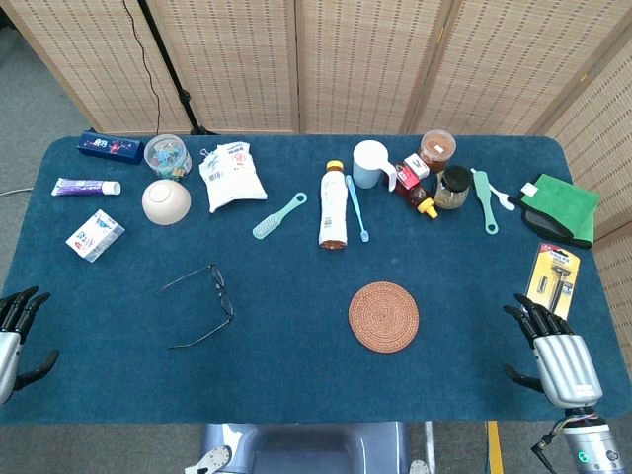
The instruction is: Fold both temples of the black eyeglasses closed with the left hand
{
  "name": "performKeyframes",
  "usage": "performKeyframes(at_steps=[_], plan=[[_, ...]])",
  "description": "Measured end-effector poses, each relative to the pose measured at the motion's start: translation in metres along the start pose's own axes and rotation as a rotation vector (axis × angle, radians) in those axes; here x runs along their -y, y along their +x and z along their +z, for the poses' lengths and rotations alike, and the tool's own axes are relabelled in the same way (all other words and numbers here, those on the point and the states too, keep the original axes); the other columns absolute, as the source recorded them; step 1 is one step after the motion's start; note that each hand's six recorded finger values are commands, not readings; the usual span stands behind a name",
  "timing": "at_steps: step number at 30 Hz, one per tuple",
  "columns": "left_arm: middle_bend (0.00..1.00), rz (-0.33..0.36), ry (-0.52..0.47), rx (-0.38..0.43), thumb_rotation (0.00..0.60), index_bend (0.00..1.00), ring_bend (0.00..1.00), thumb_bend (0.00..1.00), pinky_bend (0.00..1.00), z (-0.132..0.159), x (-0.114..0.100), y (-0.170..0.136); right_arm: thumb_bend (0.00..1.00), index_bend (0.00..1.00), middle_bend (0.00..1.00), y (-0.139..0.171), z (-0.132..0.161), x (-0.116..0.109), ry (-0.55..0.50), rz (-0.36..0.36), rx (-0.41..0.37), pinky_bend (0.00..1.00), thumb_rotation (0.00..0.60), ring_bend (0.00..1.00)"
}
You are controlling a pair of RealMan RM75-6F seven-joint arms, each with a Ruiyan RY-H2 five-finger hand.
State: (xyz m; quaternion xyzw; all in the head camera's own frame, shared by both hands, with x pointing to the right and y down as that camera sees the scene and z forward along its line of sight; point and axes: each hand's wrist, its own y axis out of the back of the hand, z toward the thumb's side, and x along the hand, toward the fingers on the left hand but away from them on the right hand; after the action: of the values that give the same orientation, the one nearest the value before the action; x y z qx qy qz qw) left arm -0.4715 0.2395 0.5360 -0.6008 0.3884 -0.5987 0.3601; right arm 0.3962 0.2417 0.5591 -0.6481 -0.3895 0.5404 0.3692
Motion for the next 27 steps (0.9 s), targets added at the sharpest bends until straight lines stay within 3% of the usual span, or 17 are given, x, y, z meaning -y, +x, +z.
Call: performKeyframes(at_steps=[27], plan=[[0.1, -0.028, 0.005, 0.034, 0.583, 0.11, 0.09, 0.24, 0.11, 0.014, -0.001, 0.012, 0.03, 0.19, 0.11, 0.002, -0.004, -0.001, -0.004, -0.008, 0.013, 0.25, 0.6, 0.17]])
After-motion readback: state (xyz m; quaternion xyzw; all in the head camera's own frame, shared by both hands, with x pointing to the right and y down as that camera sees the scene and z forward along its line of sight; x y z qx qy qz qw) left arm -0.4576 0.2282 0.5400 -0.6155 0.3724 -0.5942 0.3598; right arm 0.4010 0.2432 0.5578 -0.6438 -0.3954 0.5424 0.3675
